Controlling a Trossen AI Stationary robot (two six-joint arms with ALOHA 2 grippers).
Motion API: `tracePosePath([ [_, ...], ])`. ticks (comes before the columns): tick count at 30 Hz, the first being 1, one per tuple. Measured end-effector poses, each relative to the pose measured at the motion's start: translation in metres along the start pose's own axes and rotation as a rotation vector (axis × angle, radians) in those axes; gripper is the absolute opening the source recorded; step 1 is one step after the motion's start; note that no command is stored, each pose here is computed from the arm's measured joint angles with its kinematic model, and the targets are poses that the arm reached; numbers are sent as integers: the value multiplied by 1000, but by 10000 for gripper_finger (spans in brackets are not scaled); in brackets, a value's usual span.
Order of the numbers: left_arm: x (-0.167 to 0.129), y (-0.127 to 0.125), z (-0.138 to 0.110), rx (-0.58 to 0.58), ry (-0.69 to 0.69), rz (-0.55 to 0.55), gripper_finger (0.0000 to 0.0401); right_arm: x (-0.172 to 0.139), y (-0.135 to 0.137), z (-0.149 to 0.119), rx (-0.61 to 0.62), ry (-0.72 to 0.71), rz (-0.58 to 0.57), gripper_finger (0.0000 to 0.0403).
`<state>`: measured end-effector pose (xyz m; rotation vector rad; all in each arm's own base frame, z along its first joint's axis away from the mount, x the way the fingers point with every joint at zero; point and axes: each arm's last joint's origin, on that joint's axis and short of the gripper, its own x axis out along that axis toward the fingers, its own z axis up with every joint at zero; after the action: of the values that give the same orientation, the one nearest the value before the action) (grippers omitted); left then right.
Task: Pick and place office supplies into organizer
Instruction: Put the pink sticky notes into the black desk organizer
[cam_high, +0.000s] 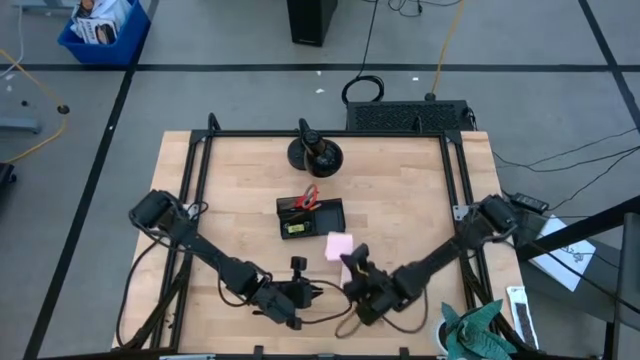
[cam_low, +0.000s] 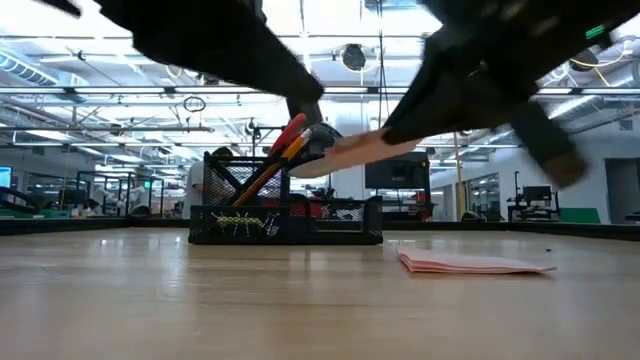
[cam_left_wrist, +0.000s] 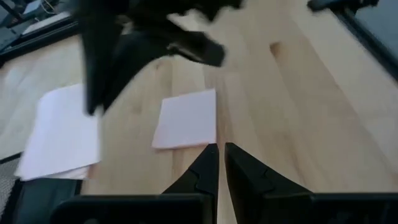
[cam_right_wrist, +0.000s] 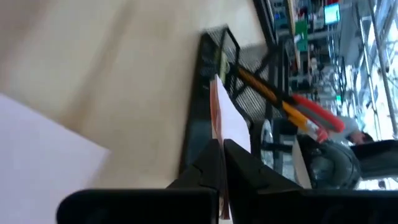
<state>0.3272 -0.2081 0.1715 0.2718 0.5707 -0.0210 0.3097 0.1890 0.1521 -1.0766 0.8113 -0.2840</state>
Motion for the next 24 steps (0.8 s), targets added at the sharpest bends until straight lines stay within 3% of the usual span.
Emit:
tracePosePath([
  [9, -11, -8, 2, 47, -13, -17, 35, 54, -30, -15, -43, 95, 69, 0],
  [14, -14, -12, -1, 70, 7, -10, 35, 79, -41, -22, -12, 51, 110, 0],
  [24, -16, -15, -3, 79, 17, -17, 35, 105, -47, -45, -10, 67, 175, 0],
])
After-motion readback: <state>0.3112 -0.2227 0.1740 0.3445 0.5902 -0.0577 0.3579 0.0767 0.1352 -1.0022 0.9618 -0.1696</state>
